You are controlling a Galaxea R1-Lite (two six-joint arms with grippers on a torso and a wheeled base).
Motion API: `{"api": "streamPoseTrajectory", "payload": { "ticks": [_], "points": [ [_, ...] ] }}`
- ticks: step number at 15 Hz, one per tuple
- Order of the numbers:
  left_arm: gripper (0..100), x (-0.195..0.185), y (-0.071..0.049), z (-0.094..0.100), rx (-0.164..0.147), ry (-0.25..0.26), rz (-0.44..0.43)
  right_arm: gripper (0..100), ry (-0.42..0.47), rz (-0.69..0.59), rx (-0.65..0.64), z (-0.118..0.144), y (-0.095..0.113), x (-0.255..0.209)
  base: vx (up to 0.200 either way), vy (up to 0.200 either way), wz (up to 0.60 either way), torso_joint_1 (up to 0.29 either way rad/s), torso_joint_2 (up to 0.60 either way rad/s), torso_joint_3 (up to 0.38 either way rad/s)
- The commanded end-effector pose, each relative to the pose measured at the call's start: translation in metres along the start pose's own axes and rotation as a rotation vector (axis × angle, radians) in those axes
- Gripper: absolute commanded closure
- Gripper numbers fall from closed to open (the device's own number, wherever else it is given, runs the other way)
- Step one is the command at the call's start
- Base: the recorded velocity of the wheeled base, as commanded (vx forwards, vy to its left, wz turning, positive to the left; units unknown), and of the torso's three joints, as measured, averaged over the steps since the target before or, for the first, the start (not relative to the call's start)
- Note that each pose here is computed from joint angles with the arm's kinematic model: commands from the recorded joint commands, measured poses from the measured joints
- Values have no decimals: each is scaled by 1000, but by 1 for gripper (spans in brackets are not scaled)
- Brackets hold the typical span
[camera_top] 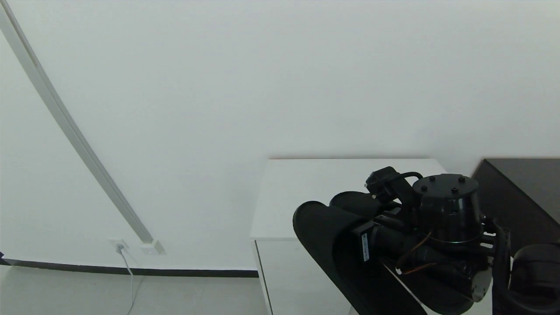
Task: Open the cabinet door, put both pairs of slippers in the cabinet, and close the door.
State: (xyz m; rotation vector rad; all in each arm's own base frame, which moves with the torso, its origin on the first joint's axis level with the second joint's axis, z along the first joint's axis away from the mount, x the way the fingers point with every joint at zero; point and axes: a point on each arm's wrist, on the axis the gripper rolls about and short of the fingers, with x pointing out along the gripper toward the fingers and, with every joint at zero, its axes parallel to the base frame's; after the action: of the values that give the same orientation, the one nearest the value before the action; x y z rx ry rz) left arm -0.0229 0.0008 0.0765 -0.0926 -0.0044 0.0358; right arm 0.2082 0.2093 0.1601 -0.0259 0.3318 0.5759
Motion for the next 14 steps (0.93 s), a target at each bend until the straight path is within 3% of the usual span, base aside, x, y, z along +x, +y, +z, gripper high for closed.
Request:
{"api": "streamPoseTrajectory", "payload": {
  "ticks": [1,3,14],
  "points": [
    [100,0,0,0,-1,0,1,100,13,-3,-4,-3,0,3,-200,0,0,-7,2,7],
    [100,0,0,0,1,0,1,100,17,-3,-5,-4,0,4,-200,0,0,-5,-2,2],
    [100,0,0,0,-3,0,1,100,23,-3,-7,-7,1,4,0,0,0,0,0,0]
  ]
}}
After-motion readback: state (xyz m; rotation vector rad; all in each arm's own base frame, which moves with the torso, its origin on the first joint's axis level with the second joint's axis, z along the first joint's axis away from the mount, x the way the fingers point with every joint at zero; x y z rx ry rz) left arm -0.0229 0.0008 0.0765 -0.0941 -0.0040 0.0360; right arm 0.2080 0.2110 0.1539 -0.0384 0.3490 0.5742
